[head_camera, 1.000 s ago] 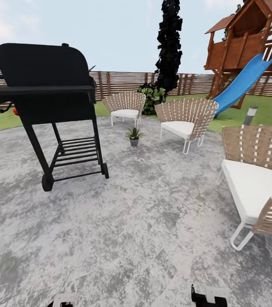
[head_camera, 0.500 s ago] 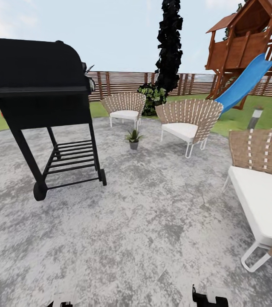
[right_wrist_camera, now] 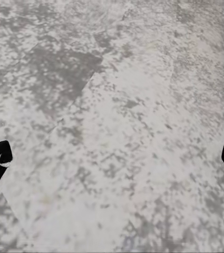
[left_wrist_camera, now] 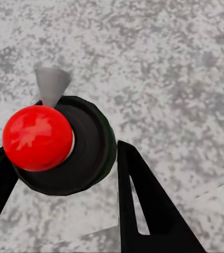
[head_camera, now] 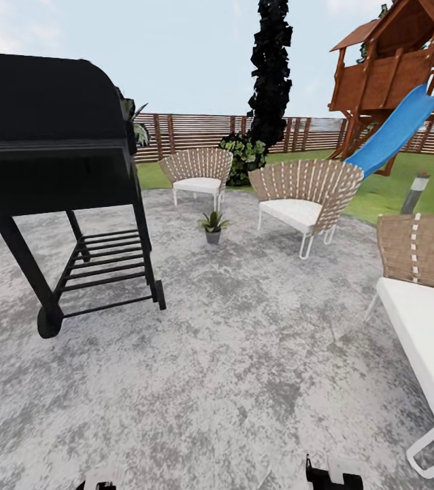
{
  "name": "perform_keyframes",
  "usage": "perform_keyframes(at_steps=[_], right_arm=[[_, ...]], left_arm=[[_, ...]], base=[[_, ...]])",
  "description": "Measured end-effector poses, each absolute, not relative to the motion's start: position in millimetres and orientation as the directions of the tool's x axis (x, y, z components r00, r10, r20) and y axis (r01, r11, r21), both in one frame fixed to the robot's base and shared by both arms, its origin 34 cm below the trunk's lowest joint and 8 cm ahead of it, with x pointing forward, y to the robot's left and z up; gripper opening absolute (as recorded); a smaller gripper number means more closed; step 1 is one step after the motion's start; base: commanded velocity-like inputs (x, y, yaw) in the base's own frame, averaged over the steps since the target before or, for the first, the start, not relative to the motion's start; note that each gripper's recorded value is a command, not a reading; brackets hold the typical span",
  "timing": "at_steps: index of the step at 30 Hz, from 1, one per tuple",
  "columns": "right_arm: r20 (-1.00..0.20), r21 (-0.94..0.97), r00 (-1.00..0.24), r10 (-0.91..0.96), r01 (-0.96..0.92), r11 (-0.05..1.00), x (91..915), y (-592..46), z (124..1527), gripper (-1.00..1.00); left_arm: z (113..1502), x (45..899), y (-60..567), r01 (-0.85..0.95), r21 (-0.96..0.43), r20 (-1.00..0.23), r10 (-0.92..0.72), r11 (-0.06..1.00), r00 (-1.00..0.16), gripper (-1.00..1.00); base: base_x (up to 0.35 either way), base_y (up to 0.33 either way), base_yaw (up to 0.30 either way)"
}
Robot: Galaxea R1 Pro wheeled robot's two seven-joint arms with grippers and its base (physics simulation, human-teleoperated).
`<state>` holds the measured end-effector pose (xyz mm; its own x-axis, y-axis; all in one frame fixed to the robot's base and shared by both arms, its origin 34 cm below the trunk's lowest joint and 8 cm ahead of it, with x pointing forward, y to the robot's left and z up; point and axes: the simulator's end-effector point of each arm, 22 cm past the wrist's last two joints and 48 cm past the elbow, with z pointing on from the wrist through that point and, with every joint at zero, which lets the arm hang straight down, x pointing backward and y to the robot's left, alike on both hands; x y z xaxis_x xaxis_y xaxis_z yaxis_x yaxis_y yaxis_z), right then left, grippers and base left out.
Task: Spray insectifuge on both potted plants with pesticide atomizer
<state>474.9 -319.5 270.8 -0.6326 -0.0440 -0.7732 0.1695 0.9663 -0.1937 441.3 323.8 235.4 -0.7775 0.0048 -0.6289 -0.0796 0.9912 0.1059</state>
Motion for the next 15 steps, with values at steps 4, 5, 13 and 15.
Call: perform_keyframes(at_steps=[4, 5, 13, 15], right_arm=[[-0.774, -0.192, -0.632, -0.043, 0.169, 0.967, 474.9, -318.4, 270.8, 1.0], [-0.774, -0.192, -0.632, -0.044, 0.169, 0.967, 474.9, -318.4, 270.8, 1.0], [-0.774, -0.192, -0.632, -0.044, 0.169, 0.967, 475.0, -318.3, 270.8, 1.0], [-0.774, -0.192, -0.632, -0.044, 0.169, 0.967, 475.0, -318.2, 270.8, 1.0]], left_arm=[[235.4, 441.3, 323.7, -0.079, 0.106, -0.629, 0.005, 0.991, -0.777, -1.0], [235.4, 441.3, 323.7, -0.08, 0.106, -0.629, 0.005, 0.991, -0.777, -1.0], [235.4, 441.2, 323.7, -0.079, 0.106, -0.629, 0.005, 0.991, -0.778, -1.0], [235.4, 441.2, 323.7, -0.079, 0.106, -0.629, 0.005, 0.991, -0.778, -1.0]], base=[[0.336, 0.0, -0.228], [0.336, 0.0, -0.115], [0.333, -0.064, -0.017], [0.327, -0.093, 0.0]])
